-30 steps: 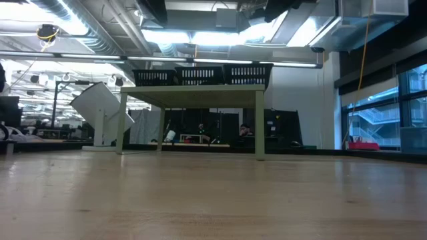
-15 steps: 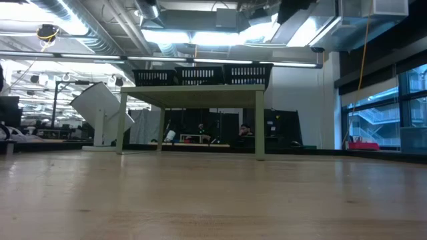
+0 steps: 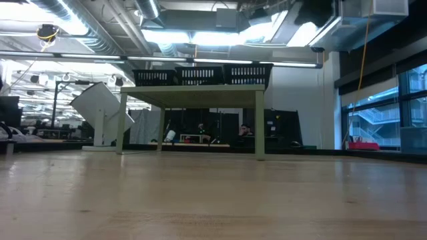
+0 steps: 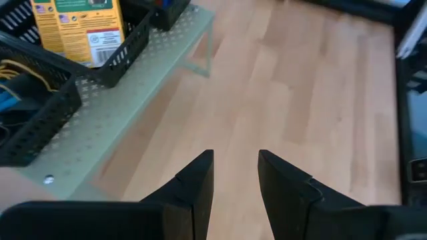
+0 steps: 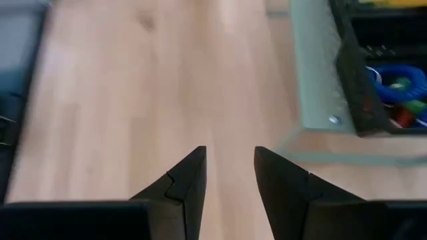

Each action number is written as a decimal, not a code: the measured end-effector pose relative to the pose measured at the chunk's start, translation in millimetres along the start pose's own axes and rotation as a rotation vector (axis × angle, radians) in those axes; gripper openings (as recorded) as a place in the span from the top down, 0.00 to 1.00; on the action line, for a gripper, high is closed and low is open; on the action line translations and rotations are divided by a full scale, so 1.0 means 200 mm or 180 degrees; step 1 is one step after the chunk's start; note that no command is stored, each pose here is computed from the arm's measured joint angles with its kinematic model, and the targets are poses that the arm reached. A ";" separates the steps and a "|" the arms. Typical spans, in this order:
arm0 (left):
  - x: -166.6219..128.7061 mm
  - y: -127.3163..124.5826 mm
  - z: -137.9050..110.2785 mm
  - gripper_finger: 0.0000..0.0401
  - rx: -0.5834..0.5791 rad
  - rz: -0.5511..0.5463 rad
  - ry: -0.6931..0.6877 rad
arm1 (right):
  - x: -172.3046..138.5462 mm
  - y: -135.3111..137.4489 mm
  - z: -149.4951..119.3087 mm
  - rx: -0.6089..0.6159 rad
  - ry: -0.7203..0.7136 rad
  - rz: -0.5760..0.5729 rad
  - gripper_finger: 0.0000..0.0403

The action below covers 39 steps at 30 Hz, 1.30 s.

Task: Pick & Place Office Desk Supplies
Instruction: Return to Home Position

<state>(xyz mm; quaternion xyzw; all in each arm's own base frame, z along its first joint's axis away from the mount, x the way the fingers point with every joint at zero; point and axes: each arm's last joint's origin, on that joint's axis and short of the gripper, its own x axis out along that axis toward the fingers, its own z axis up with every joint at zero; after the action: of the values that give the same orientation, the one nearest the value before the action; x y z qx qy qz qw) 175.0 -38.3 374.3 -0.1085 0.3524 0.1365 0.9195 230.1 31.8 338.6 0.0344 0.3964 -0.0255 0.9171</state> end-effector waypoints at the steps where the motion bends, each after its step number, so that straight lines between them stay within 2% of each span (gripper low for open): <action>1: -0.01 0.01 -0.02 0.72 -0.0023 -0.0044 -0.0063 | -0.02 -0.01 -0.03 0.0030 -0.0124 0.0065 0.68; 9: 0.00 0.10 -0.19 0.72 -0.0159 -0.0294 -0.0513 | -0.10 -0.08 -0.32 0.0252 -0.0888 0.0198 0.67; 22: 0.16 0.15 -0.41 0.72 -0.0183 -0.0493 -0.0966 | -0.01 -0.15 -0.68 0.0509 -0.1501 0.0119 0.67; 31: 0.30 0.17 -0.56 0.72 -0.0279 -0.0563 -0.1170 | -0.03 -0.17 -0.80 0.0563 -0.1821 0.0189 0.67; 39: 0.40 0.20 -0.67 0.72 -0.0488 -0.0437 -0.1224 | 0.03 -0.20 -0.91 0.0806 -0.1888 0.0023 0.67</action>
<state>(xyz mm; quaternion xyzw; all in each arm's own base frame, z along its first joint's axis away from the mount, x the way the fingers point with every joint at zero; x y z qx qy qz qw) 136.2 -26.2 218.9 -0.1738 0.1510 0.1181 0.9659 98.3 7.1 208.6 0.1407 0.1054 -0.0803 0.9812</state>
